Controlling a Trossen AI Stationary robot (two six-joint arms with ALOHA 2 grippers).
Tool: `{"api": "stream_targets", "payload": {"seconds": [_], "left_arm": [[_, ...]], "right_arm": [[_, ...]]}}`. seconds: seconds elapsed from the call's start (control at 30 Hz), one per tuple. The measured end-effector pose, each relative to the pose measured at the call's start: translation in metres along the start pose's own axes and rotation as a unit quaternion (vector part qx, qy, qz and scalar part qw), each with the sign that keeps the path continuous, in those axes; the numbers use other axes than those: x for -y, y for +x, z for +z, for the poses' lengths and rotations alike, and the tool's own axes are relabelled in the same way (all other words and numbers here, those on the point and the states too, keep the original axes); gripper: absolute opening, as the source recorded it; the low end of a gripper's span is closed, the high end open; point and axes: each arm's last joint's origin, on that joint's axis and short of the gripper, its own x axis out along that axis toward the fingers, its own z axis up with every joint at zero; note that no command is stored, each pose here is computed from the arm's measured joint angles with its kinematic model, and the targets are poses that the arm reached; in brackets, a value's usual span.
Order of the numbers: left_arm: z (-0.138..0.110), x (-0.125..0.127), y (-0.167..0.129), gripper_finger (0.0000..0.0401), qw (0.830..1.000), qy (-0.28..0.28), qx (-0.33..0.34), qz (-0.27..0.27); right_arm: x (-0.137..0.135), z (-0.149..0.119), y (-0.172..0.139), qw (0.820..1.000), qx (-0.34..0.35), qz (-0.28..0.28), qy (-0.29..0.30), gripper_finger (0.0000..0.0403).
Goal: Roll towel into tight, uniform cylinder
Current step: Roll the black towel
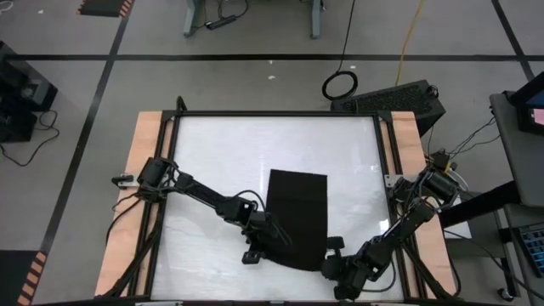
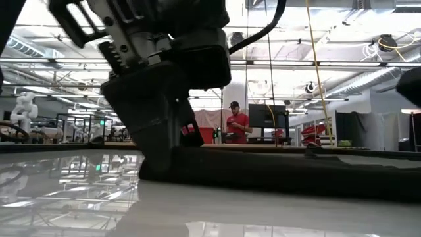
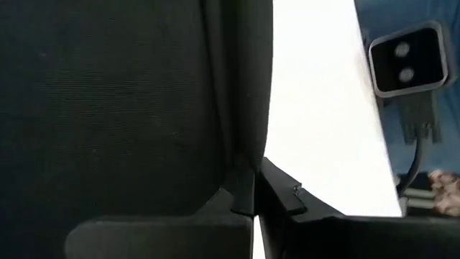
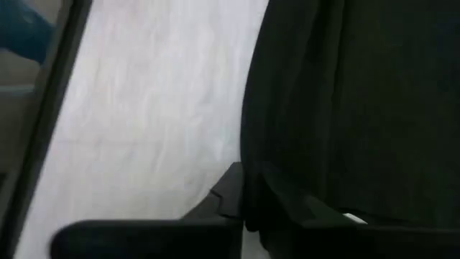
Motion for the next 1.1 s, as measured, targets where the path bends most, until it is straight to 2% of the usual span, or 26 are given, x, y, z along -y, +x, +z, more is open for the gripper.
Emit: {"api": "stream_targets", "payload": {"seconds": [0.27,0.4,0.5,0.57,0.67,0.8,0.9,1.1], "left_arm": [[-0.009,0.014,0.007,0.0002,0.999,0.034,-0.031,0.019],[-0.012,0.019,0.010,0.0002,0.998,0.039,-0.036,0.020],[-0.014,0.020,0.011,0.0002,0.998,0.041,-0.038,0.020],[-0.014,0.022,0.012,0.0002,0.998,0.042,-0.040,0.020],[-0.015,0.023,0.012,0.0002,0.998,0.044,-0.041,0.024],[-0.015,0.022,0.013,0.0002,0.998,0.045,-0.036,0.034],[-0.013,0.022,0.013,0.0002,0.998,0.047,-0.028,0.042],[-0.013,0.021,0.013,0.0002,0.997,0.048,-0.026,0.045]], "right_arm": [[0.008,0.025,-0.020,0.993,0.004,0.096,0.075,0.0006],[0.022,0.041,-0.037,0.981,0.022,0.150,0.124,0.0005],[0.038,0.043,-0.042,0.964,0.043,0.199,0.172,0.0005],[0.049,0.042,-0.043,0.944,0.060,0.237,0.221,0.0005],[0.066,0.027,-0.034,0.915,0.060,0.271,0.293,0.0005],[0.077,0.008,-0.023,0.882,0.044,0.300,0.361,0.0005],[0.080,-0.004,-0.013,0.875,0.012,0.293,0.385,0.0005],[0.084,-0.002,-0.004,0.864,0.005,0.310,0.397,0.0005]]}}
